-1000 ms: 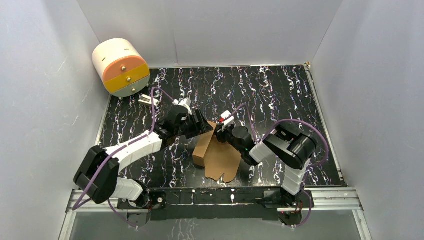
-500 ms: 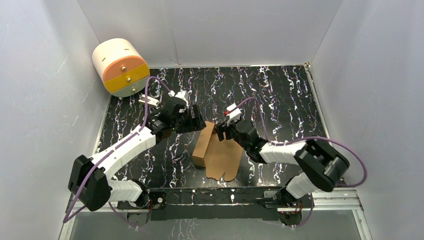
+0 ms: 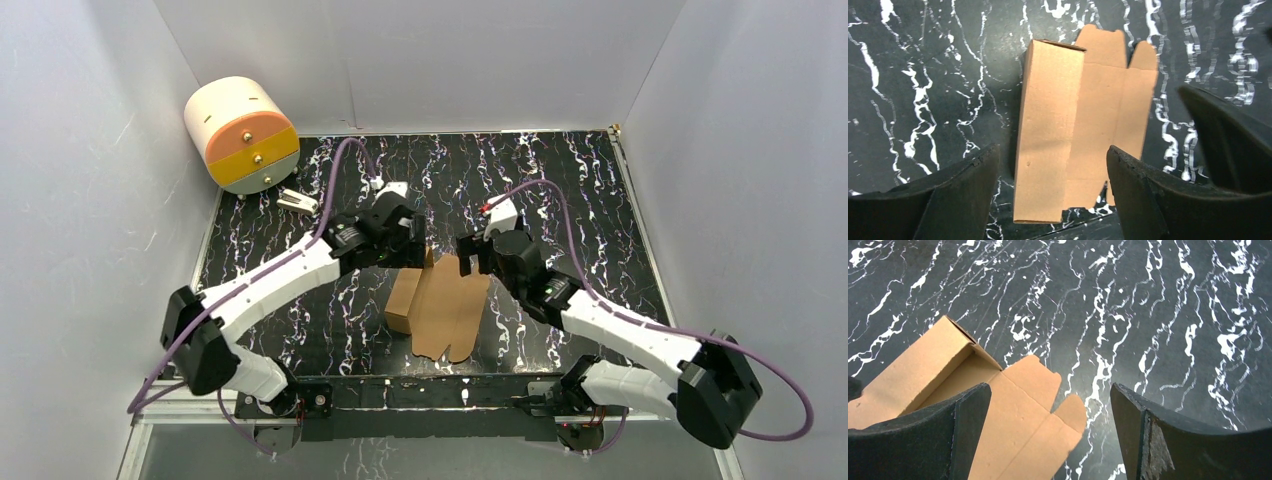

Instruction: Fold the paper box

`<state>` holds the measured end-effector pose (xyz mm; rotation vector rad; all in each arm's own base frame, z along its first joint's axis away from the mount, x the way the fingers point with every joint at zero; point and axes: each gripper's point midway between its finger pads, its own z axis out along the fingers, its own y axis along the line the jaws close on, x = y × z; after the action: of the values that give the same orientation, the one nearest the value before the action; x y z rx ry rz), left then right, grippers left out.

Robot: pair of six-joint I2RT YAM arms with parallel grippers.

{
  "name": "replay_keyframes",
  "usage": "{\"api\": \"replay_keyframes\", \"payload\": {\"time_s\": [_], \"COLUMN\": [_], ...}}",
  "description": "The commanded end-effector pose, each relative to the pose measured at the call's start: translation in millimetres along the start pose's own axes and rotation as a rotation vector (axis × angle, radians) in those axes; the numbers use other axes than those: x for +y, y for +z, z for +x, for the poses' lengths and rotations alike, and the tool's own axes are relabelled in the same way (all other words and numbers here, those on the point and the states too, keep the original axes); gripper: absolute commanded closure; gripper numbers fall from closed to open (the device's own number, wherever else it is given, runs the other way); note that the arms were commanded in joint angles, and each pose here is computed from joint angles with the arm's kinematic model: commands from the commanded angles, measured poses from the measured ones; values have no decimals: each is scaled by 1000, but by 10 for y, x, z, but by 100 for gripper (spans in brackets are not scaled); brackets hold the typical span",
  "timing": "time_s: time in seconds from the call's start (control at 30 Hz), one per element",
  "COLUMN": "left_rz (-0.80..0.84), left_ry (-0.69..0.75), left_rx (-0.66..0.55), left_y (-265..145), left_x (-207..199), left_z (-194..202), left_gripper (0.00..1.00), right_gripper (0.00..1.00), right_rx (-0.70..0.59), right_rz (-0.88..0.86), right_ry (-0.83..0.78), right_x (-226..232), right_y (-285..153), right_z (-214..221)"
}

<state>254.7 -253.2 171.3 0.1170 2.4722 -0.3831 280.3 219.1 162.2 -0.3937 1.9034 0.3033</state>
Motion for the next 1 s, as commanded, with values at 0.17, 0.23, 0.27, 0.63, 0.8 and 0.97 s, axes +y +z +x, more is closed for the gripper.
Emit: {"api": "replay_keyframes", "payload": {"time_s": [0.17, 0.23, 0.27, 0.63, 0.8, 0.97], "left_rz": [-357, -385, -402, -493, -406, -292], "left_ry": [241, 263, 274, 313, 246, 126], "left_rx": [19, 31, 32, 36, 64, 102], "left_y": [192, 278, 319, 557, 608, 653], "left_x": [143, 113, 113, 199, 204, 261], "left_z": [113, 140, 151, 197, 281, 347], "left_gripper": [21, 19, 19, 29, 41, 50], "right_gripper": [1, 2, 1, 1, 1, 1], "right_rx": [35, 44, 48, 41, 32, 28], "right_rz": [52, 54, 55, 79, 79, 70], "right_ry": [100, 105, 106, 87, 74, 73], "right_x": [-209, -233, -243, -314, -317, -311], "right_y": [-430, -482, -503, -549, -559, -588], "right_z": [14, 61, 78, 82, 10, -20]}}
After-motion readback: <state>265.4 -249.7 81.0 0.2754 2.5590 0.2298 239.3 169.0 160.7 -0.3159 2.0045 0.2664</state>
